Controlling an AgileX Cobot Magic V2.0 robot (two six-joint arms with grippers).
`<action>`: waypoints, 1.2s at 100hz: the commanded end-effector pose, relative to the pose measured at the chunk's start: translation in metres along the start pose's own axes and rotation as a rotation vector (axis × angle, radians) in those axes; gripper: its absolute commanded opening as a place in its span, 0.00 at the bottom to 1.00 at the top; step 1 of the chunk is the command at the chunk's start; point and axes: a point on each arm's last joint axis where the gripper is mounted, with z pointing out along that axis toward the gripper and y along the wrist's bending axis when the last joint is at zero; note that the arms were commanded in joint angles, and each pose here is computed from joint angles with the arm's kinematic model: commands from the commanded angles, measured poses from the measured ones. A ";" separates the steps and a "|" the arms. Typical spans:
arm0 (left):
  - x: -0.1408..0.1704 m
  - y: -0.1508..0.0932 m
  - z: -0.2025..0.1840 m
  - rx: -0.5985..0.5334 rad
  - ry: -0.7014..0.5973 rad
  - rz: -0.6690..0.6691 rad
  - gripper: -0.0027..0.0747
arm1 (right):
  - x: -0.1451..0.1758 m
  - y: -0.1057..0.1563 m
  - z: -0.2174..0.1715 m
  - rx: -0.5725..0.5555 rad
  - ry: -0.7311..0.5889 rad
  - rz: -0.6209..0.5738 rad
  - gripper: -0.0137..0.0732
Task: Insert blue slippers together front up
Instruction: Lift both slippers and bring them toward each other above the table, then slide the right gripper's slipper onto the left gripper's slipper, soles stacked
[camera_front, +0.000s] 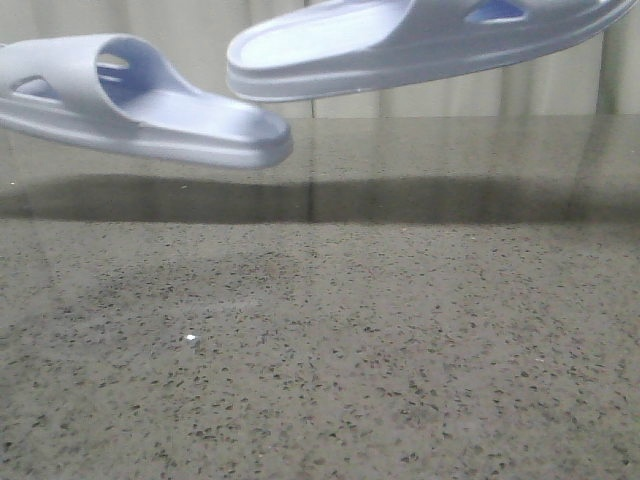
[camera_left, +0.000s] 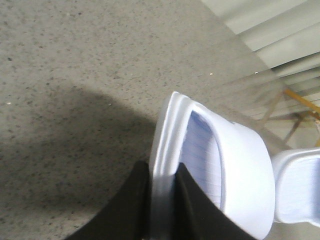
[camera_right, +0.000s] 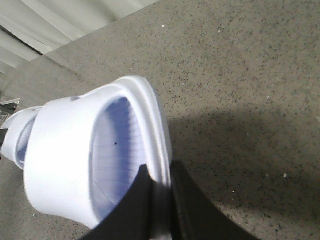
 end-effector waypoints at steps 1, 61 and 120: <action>-0.008 -0.026 -0.010 0.143 -0.076 0.003 0.05 | -0.014 0.006 0.001 -0.080 -0.067 0.028 0.04; -0.004 -0.047 0.001 0.304 -0.036 -0.009 0.05 | -0.011 -0.019 0.065 -0.291 -0.005 0.154 0.04; 0.008 -0.075 0.027 0.401 0.011 0.021 0.05 | -0.010 0.037 0.146 -0.499 0.156 0.064 0.04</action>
